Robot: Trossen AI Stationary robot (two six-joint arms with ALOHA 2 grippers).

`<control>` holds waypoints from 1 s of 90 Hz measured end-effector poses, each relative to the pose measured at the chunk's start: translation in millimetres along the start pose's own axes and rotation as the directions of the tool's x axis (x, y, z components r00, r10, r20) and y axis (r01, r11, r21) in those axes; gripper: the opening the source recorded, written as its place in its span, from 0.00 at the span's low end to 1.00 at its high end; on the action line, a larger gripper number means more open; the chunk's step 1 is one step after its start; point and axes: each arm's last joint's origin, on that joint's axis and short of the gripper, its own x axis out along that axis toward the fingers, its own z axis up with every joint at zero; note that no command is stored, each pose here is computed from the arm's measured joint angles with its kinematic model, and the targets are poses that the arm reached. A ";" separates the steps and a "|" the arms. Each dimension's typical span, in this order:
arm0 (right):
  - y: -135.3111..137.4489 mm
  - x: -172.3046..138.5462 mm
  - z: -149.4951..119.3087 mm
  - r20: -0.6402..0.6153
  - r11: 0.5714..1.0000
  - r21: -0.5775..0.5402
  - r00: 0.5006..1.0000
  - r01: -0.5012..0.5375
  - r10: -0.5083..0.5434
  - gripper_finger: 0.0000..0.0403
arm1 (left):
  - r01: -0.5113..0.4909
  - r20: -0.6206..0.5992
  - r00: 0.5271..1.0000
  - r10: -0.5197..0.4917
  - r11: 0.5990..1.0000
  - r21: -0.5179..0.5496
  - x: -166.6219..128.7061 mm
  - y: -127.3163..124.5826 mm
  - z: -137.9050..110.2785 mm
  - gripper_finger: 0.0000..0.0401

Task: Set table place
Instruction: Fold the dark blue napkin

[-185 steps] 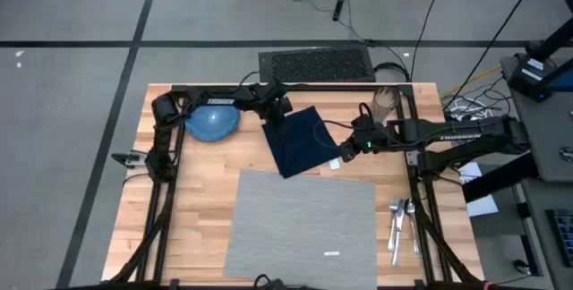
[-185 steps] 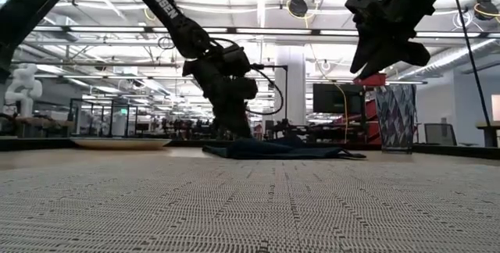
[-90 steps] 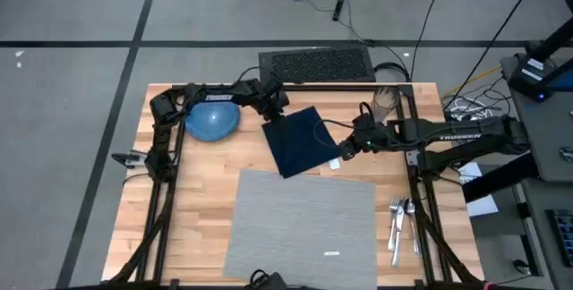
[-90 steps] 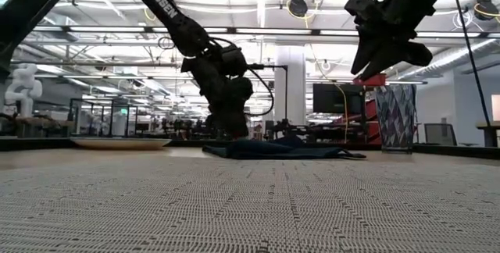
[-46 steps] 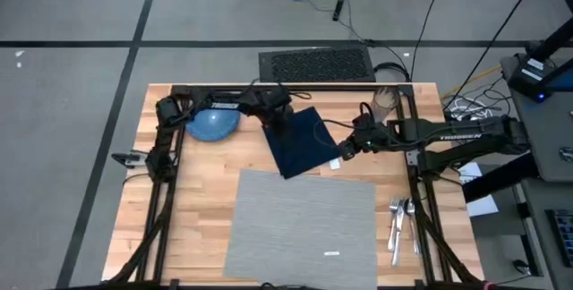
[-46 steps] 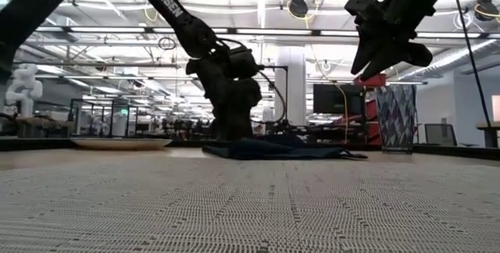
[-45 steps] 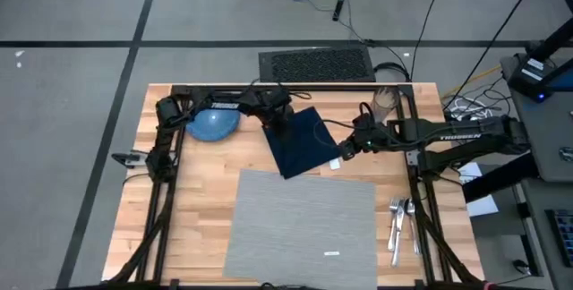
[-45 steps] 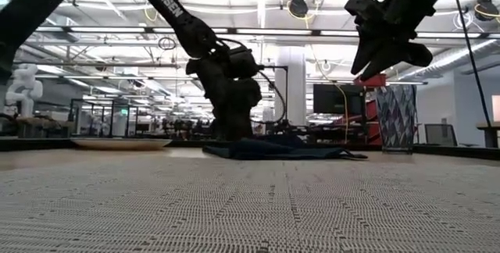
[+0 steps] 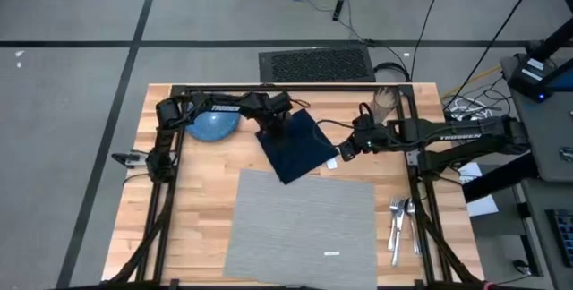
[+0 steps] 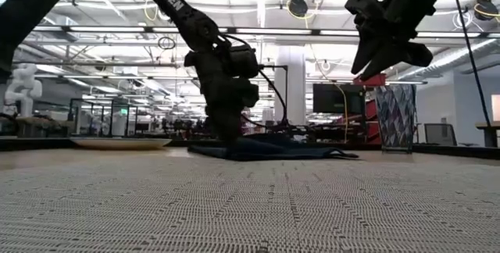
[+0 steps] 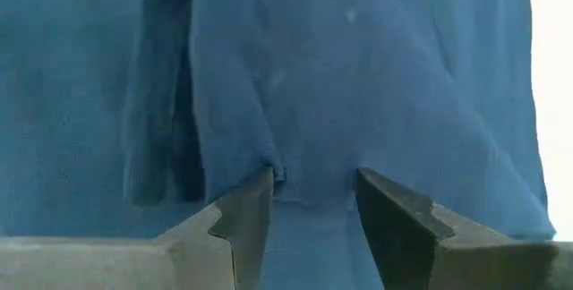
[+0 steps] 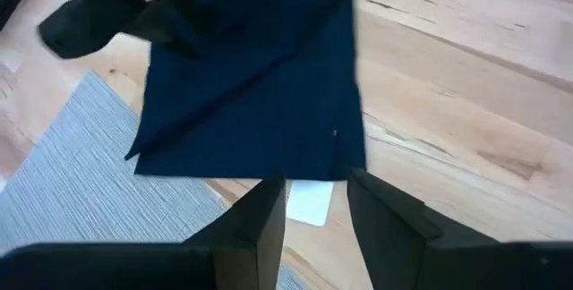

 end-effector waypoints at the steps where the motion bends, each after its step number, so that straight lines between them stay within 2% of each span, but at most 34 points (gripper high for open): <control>1: 0.0 0.0 0.0 0.000 1.000 0.000 1.000 0.000 0.000 0.27 | 0.002 -0.007 1.000 -0.002 1.000 0.001 0.3 -0.9 -0.7 0.38; 25: 0.4 0.0 -0.5 -0.018 1.000 0.007 1.000 -0.013 0.013 0.27 | 0.043 -0.226 0.974 -0.024 0.996 0.081 5.3 -21.0 -22.0 0.38; 44: 0.5 0.0 -0.6 -0.022 1.000 0.007 1.000 -0.016 0.016 0.27 | 0.073 -0.338 0.940 -0.039 0.993 0.088 6.5 -21.8 -37.1 0.38; 56: 0.5 0.0 -0.6 -0.022 1.000 0.000 1.000 -0.016 0.016 0.27 | 0.102 -0.292 0.952 -0.087 0.994 0.035 -1.6 -16.0 -34.9 0.38; 71: 0.6 0.0 -0.5 -0.021 1.000 -0.002 1.000 -0.017 0.017 0.27 | 0.079 -0.112 0.990 -0.080 0.997 -0.013 -34.3 -13.5 -23.4 0.38; 84: 0.6 -0.1 -0.5 -0.020 1.000 -0.010 1.000 -0.018 0.018 0.27 | -0.011 0.035 0.999 0.012 0.999 -0.034 -58.5 -13.1 -15.0 0.38; 90: 0.6 -0.1 -0.5 -0.020 1.000 -0.014 1.000 -0.018 0.018 0.27 | -0.065 0.066 0.996 0.068 0.997 -0.044 -64.9 -13.3 -14.1 0.38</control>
